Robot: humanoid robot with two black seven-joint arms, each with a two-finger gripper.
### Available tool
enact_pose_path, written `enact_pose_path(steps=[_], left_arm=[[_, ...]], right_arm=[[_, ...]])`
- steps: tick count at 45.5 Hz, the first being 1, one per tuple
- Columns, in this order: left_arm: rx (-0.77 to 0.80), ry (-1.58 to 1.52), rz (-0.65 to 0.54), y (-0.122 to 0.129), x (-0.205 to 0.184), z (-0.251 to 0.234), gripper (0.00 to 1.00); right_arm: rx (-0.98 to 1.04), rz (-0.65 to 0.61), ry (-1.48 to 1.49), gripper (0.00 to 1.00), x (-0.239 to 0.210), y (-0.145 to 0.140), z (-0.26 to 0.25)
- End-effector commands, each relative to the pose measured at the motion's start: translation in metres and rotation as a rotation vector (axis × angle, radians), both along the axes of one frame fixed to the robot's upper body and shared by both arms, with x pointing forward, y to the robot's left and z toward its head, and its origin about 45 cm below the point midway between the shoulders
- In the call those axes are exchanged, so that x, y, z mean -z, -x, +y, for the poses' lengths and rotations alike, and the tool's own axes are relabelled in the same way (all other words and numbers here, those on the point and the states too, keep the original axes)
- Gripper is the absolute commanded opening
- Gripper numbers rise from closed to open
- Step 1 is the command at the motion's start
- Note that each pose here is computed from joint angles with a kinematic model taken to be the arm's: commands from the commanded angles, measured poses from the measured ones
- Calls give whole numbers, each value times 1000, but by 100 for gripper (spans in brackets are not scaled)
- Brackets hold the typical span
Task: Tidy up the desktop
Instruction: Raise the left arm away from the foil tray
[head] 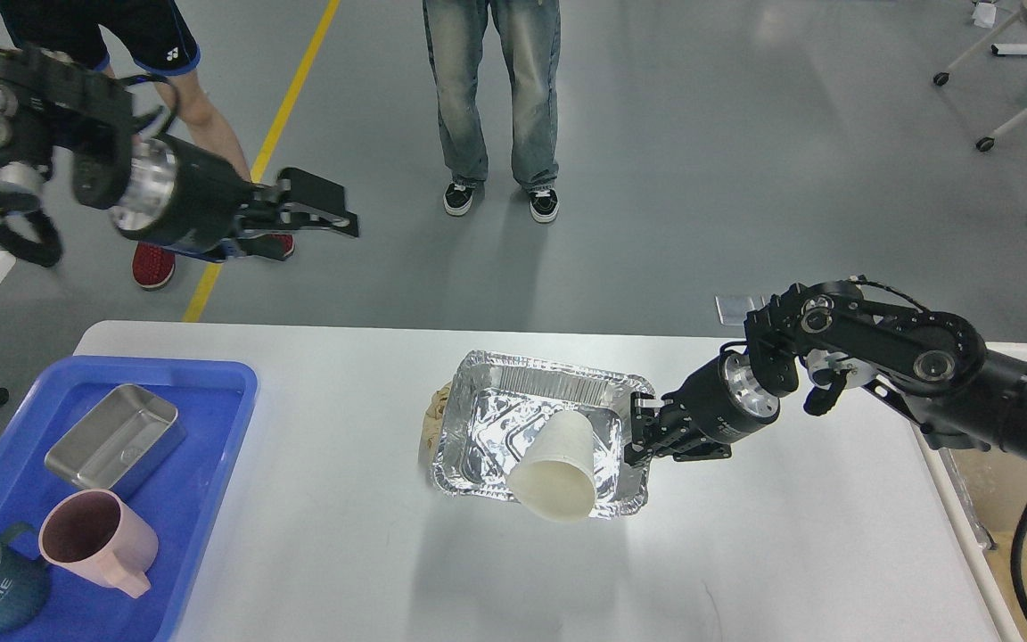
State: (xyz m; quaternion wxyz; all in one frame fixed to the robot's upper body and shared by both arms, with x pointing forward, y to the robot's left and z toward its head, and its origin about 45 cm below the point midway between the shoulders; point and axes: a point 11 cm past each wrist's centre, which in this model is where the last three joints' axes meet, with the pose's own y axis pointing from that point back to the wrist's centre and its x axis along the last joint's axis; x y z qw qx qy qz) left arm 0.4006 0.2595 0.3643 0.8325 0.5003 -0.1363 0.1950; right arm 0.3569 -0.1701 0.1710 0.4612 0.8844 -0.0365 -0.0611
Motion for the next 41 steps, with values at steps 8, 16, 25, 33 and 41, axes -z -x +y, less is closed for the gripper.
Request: enact_pose_path(steps=[8, 16, 25, 33, 41], left_arm=[[-209, -67, -23, 45, -38, 130, 93], [-280, -98, -28, 71, -54, 169, 93], [-300, -116, -18, 88, -59, 184, 93], [-278, -86, -24, 64, -37, 155, 93], [-213, -43, 14, 33, 17, 94, 93]], right_arm=[[-8, 2, 4, 0, 4, 3, 3], [-27, 8, 9, 0, 11, 8, 9], [-24, 6, 9, 0, 11, 7, 9], [-22, 8, 10, 0, 11, 8, 8], [-15, 2, 5, 0, 9, 5, 7]])
